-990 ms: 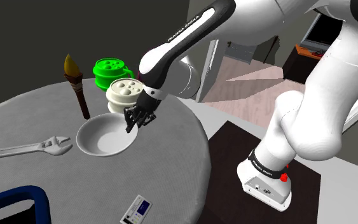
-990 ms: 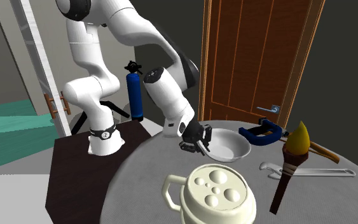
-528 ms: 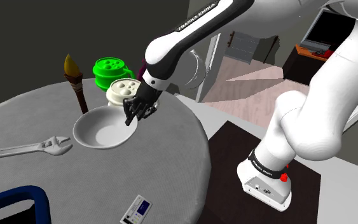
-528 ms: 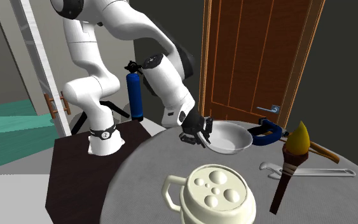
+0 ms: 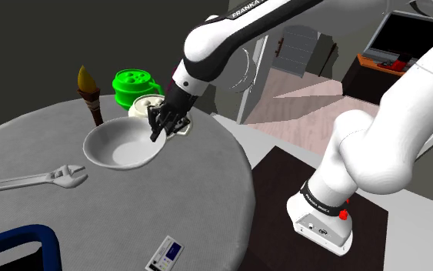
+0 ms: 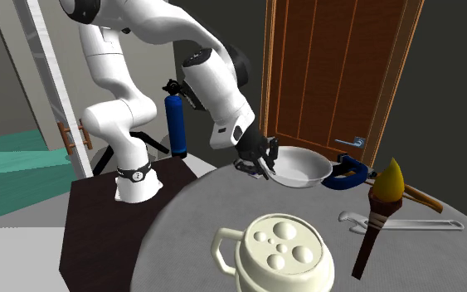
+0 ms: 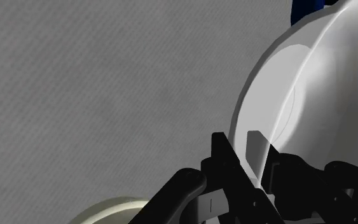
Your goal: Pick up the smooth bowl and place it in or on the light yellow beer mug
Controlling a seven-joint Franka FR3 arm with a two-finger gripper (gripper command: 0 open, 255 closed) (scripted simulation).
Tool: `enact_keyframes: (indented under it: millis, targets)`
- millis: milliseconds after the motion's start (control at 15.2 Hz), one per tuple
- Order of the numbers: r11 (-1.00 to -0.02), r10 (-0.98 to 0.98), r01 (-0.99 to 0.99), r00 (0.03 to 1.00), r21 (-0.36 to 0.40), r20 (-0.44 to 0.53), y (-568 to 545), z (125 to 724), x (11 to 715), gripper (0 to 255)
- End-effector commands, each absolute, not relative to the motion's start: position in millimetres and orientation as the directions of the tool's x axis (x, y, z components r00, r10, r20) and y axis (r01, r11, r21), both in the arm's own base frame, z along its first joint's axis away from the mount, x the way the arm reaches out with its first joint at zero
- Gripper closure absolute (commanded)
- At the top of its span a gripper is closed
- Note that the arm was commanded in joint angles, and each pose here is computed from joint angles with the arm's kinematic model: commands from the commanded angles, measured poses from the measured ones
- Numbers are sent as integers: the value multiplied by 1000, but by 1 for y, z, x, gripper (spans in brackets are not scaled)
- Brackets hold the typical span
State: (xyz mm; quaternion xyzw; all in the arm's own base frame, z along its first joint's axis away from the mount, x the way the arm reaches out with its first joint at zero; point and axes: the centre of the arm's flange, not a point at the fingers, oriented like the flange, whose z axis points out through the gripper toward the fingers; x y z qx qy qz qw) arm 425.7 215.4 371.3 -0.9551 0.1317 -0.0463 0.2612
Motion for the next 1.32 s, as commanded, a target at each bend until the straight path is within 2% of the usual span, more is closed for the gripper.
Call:
enact_keyframes:
  millis: [0, 1056, 1254]
  targets:
    - [-829, -276, -227, 961, -511, 20, 215, 382, 426, 255]
    - [-829, -276, -227, 961, -511, 20, 215, 466, 426, 255]
    - [-829, -276, -227, 961, -511, 20, 182, 468, 448, 255]
